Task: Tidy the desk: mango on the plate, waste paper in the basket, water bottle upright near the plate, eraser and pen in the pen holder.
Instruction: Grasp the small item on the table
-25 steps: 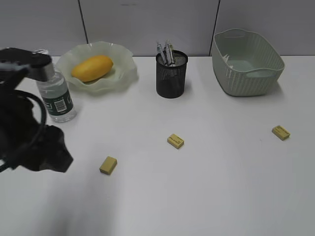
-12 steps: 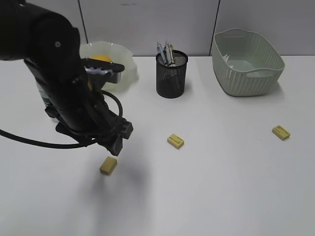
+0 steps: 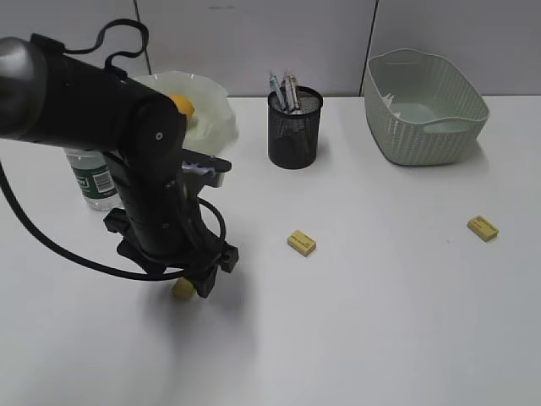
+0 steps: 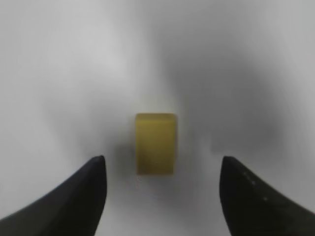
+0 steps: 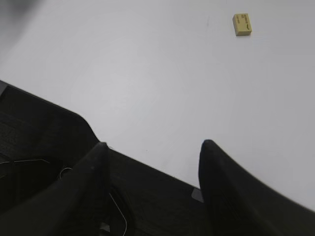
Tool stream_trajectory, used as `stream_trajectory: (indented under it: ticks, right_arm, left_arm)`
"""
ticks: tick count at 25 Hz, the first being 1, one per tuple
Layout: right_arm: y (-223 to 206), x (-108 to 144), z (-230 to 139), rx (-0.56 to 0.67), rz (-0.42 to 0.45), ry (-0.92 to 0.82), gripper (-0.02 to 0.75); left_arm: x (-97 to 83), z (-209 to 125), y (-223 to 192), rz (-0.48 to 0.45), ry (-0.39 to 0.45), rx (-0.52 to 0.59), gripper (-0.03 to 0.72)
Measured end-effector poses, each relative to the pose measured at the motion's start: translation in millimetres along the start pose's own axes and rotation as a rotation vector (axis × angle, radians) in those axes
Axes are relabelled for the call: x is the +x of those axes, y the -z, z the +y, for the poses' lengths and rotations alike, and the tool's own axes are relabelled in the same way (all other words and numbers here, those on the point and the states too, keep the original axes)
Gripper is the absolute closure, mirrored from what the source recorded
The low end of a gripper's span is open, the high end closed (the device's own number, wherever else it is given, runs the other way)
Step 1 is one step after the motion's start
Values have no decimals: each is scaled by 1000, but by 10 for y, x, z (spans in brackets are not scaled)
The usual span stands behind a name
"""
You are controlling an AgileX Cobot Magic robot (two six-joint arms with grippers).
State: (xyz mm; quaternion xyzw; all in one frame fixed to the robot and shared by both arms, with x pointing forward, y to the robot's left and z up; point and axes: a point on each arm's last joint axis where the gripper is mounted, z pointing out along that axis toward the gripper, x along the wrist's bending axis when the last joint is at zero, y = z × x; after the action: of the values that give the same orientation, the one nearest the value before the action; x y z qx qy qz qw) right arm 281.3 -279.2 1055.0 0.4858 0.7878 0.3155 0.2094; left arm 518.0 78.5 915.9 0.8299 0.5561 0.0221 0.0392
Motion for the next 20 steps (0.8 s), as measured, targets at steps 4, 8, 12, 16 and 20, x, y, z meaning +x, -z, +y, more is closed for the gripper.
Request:
stream_trajectory:
  ticks: [4,8,12,16,20]
  right_arm:
    - [0,0,0,0,0,0,279]
    - [0,0,0,0,0,0,279]
    - [0,0,0,0,0,1,279]
    - [0,-1,0,0,-1,1,279]
    - [0,-1,0,0,-1,1,279]
  left_arm:
    - [-21,96,-52,-2,-2,-11,144]
    - [55,164,-129,6,-1,35,145]
    - [120,178,-182,11,0,64,160]
    - [117,182,-214,10,-2,70,192]
    - [118,180,-248,13,-5,78,241]
